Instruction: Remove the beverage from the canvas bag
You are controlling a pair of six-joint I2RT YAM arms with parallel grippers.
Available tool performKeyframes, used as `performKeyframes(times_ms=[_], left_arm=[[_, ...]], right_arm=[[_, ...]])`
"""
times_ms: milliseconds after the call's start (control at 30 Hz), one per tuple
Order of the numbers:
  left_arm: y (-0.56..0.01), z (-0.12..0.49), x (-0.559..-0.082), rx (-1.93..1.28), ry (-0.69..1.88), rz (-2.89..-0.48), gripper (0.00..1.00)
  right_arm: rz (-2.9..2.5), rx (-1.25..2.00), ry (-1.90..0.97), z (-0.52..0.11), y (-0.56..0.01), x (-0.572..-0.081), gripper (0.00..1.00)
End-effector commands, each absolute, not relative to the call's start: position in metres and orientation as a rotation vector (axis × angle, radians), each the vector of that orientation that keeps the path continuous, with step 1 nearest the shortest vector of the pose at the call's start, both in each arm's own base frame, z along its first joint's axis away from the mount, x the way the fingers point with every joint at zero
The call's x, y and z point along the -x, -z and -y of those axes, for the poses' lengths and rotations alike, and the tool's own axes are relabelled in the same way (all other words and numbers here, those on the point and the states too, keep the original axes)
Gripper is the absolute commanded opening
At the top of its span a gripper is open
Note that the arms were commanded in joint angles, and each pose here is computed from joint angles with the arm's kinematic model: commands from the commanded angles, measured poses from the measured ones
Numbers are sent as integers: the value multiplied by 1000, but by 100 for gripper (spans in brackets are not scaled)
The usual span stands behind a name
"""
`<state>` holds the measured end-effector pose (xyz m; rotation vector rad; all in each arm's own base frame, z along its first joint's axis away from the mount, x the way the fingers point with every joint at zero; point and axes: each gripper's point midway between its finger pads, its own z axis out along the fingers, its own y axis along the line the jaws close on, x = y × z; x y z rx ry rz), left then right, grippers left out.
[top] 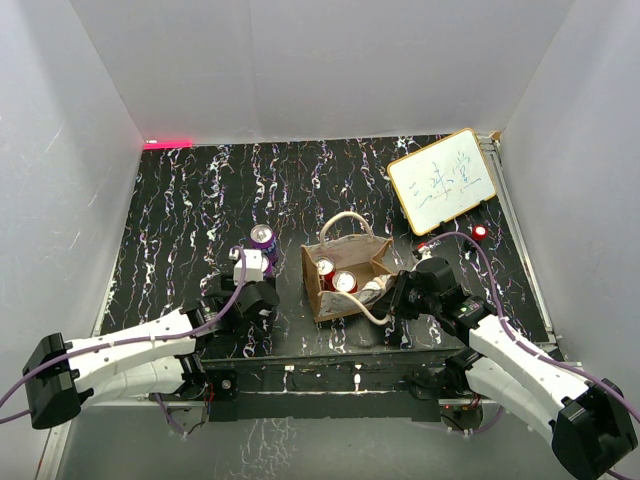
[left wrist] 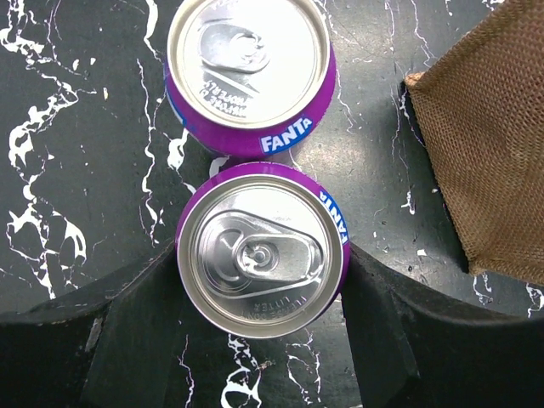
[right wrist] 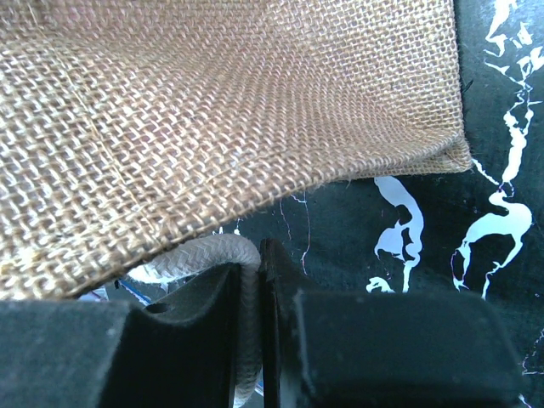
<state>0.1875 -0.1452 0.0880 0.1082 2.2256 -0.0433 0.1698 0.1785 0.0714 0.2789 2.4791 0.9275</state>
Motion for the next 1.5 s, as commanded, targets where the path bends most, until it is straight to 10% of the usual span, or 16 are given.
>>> performKeyframes(times_ms=[0,467,667,1033,1267,1467], left_arm=[[-108,141,-191,-14,70,-2181,33],[-173,159,-190,-44,250,-2122,80],[-187,161,-192,-57,265,-2103,86],[-224,196,-192,-209,426,-2039,89],[-221,226,-195,-334,462,-2051,89],[-225,244,-196,-374,510,-2045,89]], right_arm=[[-2420,-258,-937,-180,-85,-179,14],[-2510,-256,-981,-177,-62,-149,15],[-2457,-312,-957,-172,-71,-155,21],[-2270,-175,-1012,-184,-146,-182,52],[-2206,-312,-1001,-179,-178,-195,96],[-2223,-588,-996,-177,-166,-211,99]])
